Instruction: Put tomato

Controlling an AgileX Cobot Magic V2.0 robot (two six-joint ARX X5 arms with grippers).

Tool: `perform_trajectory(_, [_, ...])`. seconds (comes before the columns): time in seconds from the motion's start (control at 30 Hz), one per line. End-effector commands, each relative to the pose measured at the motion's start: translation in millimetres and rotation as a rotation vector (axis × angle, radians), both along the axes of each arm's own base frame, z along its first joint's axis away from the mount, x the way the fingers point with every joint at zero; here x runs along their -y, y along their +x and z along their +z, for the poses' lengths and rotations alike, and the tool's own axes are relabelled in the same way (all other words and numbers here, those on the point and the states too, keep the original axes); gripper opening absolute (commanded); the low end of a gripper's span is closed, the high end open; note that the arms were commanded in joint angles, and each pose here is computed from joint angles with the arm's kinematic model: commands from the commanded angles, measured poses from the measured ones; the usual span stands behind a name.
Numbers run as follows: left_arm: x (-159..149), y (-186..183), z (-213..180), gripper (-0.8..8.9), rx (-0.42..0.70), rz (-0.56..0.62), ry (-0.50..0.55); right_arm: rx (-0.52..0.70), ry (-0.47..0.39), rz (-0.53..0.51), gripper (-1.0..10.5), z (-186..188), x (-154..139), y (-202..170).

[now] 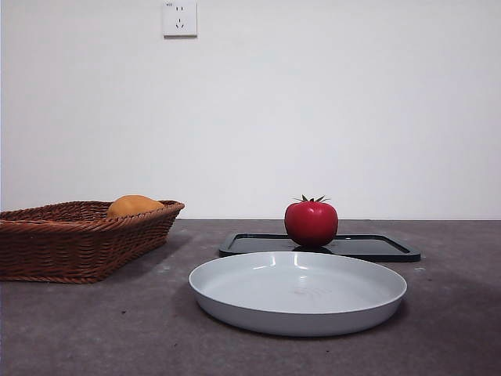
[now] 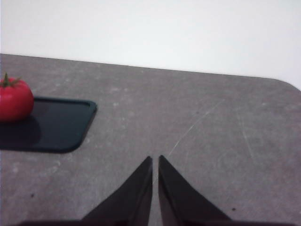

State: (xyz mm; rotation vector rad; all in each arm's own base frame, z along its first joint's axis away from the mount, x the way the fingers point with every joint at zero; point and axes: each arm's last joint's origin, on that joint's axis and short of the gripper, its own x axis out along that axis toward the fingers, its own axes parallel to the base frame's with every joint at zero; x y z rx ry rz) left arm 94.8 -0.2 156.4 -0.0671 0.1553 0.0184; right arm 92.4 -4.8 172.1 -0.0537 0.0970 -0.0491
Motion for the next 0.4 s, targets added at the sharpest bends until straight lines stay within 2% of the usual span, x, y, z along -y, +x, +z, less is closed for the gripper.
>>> perform_trajectory(0.03, [0,1,-8,0.33,-0.026,-0.002,0.005,0.004,-0.003,0.002,0.1,-6,0,2])
perform_trajectory(0.4, [0,1,-8,0.33,-0.026,-0.002,0.005,-0.019,0.000,0.004,0.1,-17,0,4])
